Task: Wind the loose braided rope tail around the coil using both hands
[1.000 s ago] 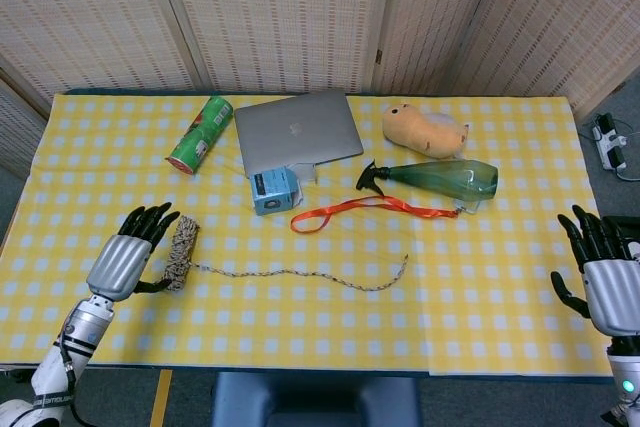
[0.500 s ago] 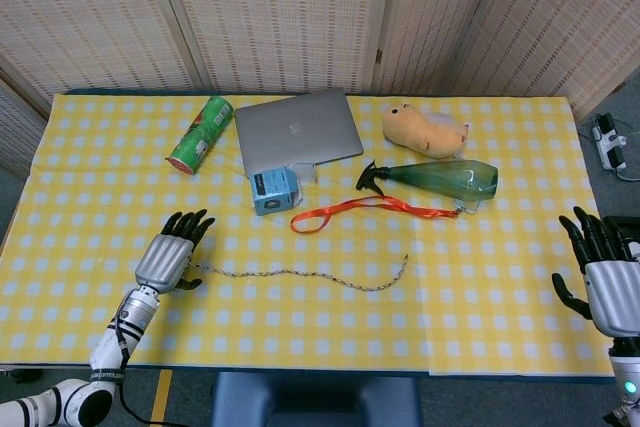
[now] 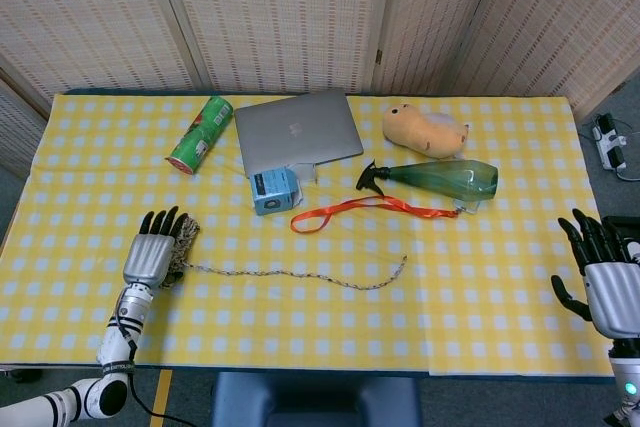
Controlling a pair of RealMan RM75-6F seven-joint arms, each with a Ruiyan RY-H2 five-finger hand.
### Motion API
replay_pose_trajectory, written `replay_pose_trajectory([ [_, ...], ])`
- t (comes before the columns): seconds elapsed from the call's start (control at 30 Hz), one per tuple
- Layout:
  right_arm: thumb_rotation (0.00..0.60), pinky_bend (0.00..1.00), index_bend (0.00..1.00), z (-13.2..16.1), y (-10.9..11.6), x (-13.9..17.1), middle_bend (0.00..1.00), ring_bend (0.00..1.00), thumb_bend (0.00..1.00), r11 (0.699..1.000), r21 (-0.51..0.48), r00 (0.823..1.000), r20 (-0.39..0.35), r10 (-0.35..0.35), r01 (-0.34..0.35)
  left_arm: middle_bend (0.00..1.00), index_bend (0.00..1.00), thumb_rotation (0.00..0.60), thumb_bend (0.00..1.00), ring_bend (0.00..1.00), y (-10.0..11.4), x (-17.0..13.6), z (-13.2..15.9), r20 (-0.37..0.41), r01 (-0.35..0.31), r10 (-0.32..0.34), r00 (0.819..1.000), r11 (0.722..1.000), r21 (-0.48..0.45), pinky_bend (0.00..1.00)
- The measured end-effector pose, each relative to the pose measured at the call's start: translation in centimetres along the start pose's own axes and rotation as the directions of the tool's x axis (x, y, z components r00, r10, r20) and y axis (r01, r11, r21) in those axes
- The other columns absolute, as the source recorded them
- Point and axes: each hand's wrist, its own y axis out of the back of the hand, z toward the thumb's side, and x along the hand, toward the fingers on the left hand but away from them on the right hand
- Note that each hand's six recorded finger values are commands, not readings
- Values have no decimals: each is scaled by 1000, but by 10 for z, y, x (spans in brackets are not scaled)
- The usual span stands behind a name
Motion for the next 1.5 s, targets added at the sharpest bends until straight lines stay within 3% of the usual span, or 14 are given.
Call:
replay_pose_trajectory([
  [0.27,600,0,0,-1,-2,1,0,1,409,1000,3,1000,5,7,-7,0,6,600,161,0,-5,0,-38,-118,32,-34,993,999,-17,0],
  [0.37,600,0,0,-1,-2,1,0,0,409,1000,-2,1000,4,7,-6,56,109,600,161,27,-6,-2,-45,-129,38,-43,991,998,-41,11],
  [0.53,600,0,0,-2,-4,1,0,0,409,1000,-5,1000,3,12,-12,193,251,600,162,143,-9,-4,-48,-129,40,-48,990,997,-66,147],
  [0.73,600,0,0,-3,-3,1,0,0,409,1000,-9,1000,2,8,-8,275,338,600,162,221,-14,-2,-44,-117,34,-44,992,996,-87,323],
  [1.13,600,0,0,-5,-7,2,0,0,409,1000,-18,1000,9,20,-19,332,382,600,166,291,-15,3,-40,-110,41,-53,993,994,-105,343],
  [1.27,600,0,0,-5,-7,2,0,0,409,1000,-17,1000,8,19,-19,361,406,600,228,339,-18,3,-39,-103,56,-69,992,991,-124,368],
  [1.5,600,0,0,-4,-6,2,0,0,409,1000,-18,1000,7,20,-20,410,459,600,433,392,-21,4,-40,-99,65,-80,992,986,-152,414],
])
